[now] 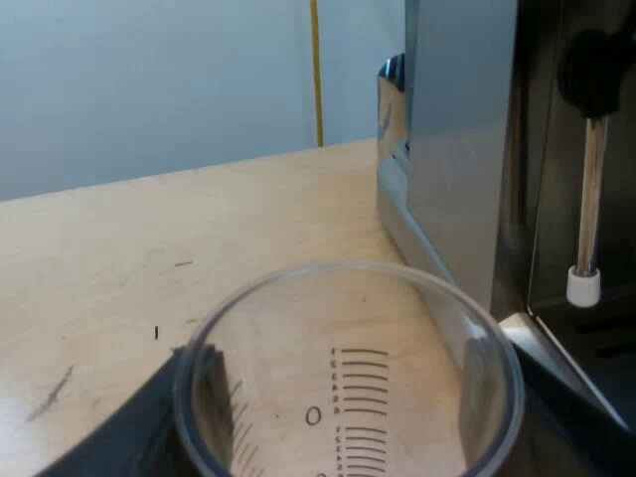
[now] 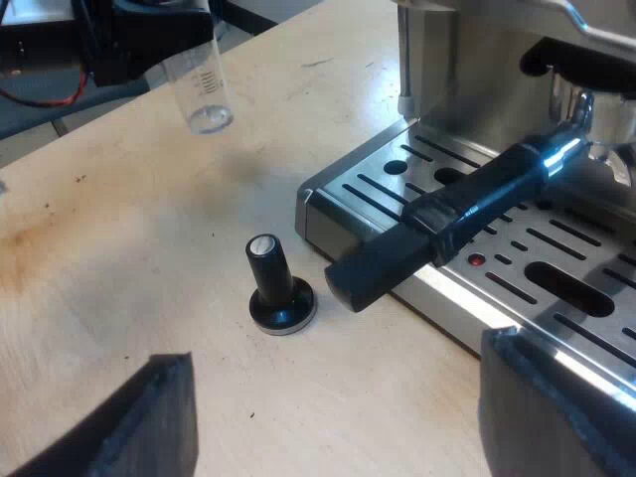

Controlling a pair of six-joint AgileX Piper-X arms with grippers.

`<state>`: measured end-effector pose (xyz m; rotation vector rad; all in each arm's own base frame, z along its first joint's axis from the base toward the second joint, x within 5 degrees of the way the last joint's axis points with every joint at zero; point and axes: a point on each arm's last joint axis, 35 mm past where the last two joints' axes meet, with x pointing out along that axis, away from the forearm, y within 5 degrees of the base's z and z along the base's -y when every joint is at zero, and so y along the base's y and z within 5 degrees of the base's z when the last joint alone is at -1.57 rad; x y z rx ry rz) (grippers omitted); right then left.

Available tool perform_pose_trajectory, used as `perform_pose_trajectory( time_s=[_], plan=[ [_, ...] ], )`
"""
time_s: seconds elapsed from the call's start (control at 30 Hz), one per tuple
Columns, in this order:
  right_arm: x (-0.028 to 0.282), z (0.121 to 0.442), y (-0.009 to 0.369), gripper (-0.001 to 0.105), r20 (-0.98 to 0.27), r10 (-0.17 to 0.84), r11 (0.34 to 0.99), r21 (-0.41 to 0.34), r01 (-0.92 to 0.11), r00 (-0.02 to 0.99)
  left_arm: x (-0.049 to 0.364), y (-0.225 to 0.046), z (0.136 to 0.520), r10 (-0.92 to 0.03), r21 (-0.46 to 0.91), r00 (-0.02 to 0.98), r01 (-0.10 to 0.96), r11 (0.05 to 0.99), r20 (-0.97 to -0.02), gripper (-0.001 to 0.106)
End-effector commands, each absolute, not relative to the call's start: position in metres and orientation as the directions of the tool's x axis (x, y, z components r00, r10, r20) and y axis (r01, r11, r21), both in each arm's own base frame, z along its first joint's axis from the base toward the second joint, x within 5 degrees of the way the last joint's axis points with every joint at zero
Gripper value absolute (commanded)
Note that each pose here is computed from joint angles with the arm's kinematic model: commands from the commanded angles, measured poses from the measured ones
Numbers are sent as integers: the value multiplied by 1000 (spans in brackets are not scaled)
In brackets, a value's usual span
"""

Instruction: Pour the beans into the coffee machine

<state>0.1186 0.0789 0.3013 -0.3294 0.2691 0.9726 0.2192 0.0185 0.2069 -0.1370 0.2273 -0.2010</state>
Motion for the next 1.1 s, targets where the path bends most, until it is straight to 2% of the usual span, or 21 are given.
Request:
perform_pose_trajectory(
  time_s=[0.03,0.33,0.57,1.1],
  plan=[
    [117,302,79,62,-366,766,507,-161,-847,528,224,19,208,-209,-157,961,182,971,-180,26],
    [116,301,79,62,-376,767,502,-153,-851,520,230,20,196,-210,-164,957,178,970,-203,26],
    [116,301,79,62,-376,767,503,-153,-851,520,233,18,194,-240,-151,951,213,965,-192,26],
    [116,301,79,62,-377,766,503,-151,-851,520,233,18,194,-240,-120,951,220,968,-192,26]
  ],
)
